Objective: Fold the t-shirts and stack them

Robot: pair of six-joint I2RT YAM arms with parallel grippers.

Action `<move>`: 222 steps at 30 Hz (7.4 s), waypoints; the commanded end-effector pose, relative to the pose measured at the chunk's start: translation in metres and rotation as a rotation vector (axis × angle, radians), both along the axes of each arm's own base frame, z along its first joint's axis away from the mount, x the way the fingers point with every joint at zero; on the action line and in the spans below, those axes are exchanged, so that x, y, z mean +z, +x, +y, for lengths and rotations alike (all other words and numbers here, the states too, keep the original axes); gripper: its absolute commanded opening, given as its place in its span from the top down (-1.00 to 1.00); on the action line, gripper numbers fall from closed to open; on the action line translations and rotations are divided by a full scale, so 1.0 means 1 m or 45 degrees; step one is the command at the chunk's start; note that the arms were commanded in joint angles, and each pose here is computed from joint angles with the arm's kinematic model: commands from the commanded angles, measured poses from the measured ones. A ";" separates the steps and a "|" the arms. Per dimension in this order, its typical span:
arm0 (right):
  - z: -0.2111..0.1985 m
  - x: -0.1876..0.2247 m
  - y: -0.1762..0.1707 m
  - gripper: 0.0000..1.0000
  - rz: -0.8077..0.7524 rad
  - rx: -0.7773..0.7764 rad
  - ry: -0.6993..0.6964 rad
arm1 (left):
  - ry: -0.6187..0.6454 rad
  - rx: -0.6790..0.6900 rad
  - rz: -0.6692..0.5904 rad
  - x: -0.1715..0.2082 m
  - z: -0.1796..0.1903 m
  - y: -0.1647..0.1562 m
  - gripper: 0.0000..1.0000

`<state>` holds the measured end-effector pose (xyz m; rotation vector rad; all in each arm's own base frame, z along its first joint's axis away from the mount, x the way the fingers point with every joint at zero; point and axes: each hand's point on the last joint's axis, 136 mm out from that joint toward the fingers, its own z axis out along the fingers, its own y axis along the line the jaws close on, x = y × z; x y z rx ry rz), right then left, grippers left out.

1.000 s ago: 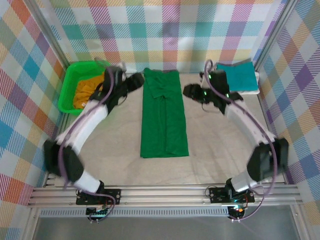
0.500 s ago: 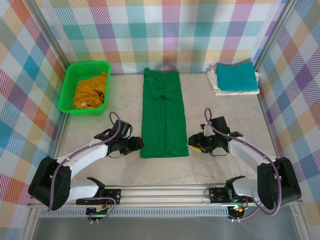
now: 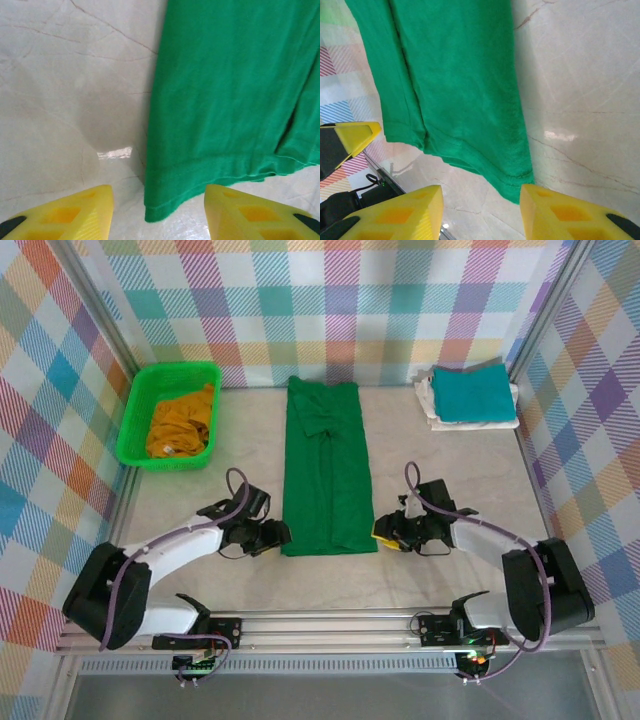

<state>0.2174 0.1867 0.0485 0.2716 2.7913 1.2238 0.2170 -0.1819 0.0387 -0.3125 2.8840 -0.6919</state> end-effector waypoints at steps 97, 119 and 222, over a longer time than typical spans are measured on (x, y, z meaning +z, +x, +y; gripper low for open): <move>0.025 0.049 -0.032 1.00 -0.085 0.077 -0.167 | 0.111 -0.045 -0.205 0.061 -0.011 -0.021 1.00; 0.045 0.062 0.190 1.00 -0.235 -0.022 -0.179 | 0.437 -0.044 -0.358 0.068 -0.002 0.198 1.00; 0.031 -0.013 0.086 0.09 0.102 -0.057 -0.131 | 0.155 0.145 -0.001 -0.016 -0.008 0.082 0.24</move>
